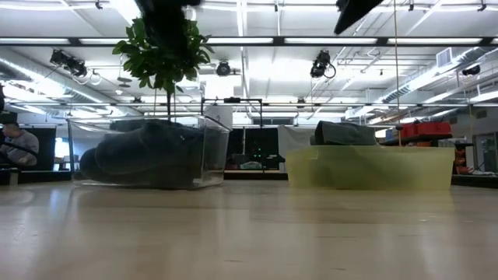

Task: Pick & Place hat
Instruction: Return to Home Position

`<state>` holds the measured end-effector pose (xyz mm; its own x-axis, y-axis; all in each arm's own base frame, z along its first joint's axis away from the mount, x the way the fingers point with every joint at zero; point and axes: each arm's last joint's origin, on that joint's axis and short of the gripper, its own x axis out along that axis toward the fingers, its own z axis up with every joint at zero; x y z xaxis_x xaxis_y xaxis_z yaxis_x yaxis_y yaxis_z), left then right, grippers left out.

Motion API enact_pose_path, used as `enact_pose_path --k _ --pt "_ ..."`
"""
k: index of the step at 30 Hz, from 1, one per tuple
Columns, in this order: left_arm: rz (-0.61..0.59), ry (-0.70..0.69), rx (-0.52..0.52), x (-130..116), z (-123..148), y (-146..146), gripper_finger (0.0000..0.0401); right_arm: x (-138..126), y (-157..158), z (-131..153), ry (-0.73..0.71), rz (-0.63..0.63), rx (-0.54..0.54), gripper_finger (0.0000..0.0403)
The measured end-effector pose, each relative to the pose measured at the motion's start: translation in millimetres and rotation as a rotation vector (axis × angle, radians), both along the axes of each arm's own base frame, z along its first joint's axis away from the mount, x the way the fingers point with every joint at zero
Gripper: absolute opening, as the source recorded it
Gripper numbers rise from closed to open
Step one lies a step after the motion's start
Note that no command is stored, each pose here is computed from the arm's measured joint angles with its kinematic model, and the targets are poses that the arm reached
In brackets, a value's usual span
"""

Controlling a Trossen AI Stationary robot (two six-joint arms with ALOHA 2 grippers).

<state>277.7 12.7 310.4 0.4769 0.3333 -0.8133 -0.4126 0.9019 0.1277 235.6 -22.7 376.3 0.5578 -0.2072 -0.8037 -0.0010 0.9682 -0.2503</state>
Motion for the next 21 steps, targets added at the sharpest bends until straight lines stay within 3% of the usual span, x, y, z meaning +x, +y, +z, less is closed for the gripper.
enact_pose_path --k 6,9,15,21 --pt "0.045 -0.274 0.166 -70 61 -31 0.0003 -34 11 28 -0.182 0.048 -0.014 0.0005" --pt "0.029 -0.367 0.222 -103 67 -42 0.0003 -58 13 33 -0.306 0.058 -0.022 0.0005" --pt "-0.005 -0.440 0.256 -152 26 -47 0.0003 -108 15 -12 -0.464 0.010 0.020 0.0005" --pt "-0.111 -0.536 0.212 -166 -41 -48 0.0003 -144 15 -73 -0.657 0.003 0.024 0.0004"
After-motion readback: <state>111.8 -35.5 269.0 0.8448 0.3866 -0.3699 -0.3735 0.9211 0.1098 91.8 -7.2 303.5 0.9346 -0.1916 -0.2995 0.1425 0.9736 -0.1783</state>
